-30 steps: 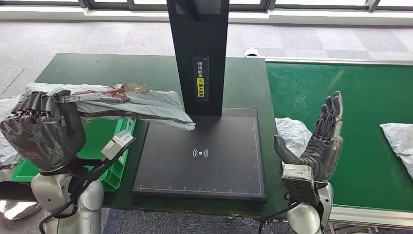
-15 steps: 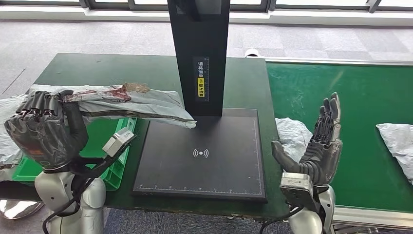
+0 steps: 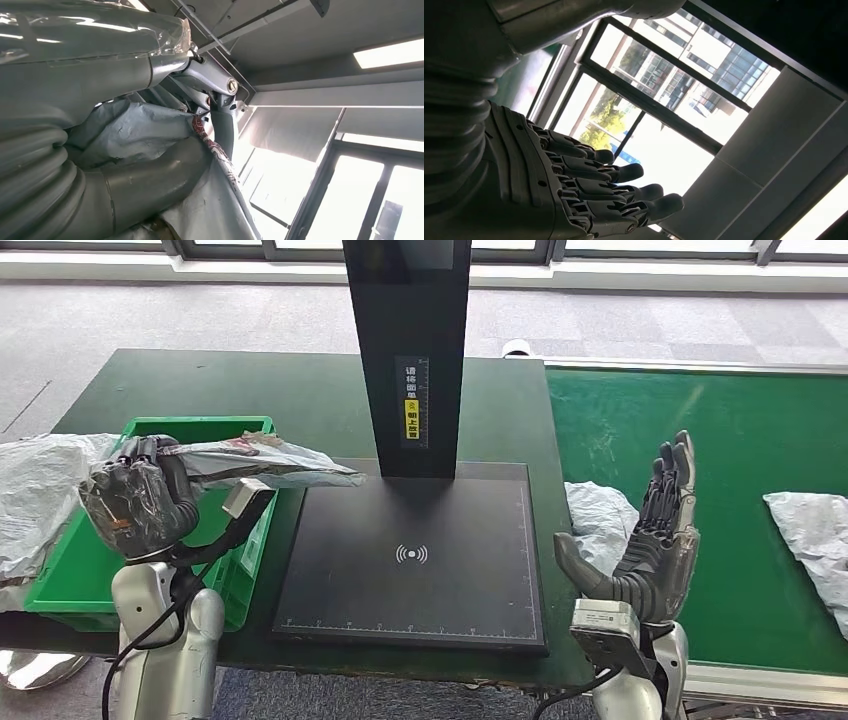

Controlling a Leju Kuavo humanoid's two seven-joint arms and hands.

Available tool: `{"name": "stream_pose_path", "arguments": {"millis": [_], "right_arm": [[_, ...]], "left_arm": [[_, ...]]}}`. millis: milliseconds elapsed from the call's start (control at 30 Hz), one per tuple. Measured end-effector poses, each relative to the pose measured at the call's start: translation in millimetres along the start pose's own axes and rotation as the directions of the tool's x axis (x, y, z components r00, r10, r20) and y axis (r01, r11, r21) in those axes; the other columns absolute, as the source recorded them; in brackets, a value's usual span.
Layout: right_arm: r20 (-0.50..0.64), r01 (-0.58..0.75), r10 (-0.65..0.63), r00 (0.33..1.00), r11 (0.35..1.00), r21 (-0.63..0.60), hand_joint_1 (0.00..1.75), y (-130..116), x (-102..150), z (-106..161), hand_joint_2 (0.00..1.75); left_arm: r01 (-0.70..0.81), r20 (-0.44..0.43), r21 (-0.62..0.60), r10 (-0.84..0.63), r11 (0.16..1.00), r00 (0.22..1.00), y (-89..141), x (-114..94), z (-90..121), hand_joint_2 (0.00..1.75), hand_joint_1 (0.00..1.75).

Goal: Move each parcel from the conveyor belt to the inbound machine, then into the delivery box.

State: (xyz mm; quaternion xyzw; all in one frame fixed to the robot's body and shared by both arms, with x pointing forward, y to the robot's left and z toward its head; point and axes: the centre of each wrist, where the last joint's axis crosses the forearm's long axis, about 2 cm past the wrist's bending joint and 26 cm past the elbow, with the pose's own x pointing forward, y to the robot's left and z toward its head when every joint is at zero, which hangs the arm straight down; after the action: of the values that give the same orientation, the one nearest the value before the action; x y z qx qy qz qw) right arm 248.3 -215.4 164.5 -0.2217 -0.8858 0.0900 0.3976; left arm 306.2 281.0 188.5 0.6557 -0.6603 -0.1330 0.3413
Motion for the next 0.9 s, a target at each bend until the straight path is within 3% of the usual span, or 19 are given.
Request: {"name": "stream_pose_path", "arguments": {"millis": [367, 467, 667, 767, 900], "right_arm": [[0.000, 0.001, -0.001, 1.000, 1.000, 0.000, 0.00, 0, 0, 0, 1.75], [0.000, 0.004, -0.004, 1.000, 1.000, 0.003, 0.00, 0, 1, -1, 1.75], [-0.001, 0.009, -0.009, 1.000, 1.000, 0.017, 0.00, -1, 3, -3, 1.75], [-0.002, 0.011, -0.011, 1.000, 1.000, 0.024, 0.00, -1, 4, -4, 1.75], [0.002, 0.017, -0.017, 1.000, 1.000, 0.024, 0.00, 0, 5, -6, 1.75]], "left_arm": [[0.010, -0.004, -0.022, -0.010, 1.000, 1.000, -5, -4, 2, 1.75, 1.75], [0.018, -0.046, -0.038, -0.020, 0.999, 0.999, -10, -9, 1, 1.75, 1.75], [0.065, -0.170, -0.104, -0.082, 0.992, 0.982, -27, -60, 3, 1.75, 1.75], [0.093, -0.227, -0.117, -0.117, 0.989, 0.967, -26, -88, 9, 1.75, 1.75], [0.125, -0.281, -0.108, -0.151, 0.986, 0.948, -20, -109, 15, 1.75, 1.75]]}}
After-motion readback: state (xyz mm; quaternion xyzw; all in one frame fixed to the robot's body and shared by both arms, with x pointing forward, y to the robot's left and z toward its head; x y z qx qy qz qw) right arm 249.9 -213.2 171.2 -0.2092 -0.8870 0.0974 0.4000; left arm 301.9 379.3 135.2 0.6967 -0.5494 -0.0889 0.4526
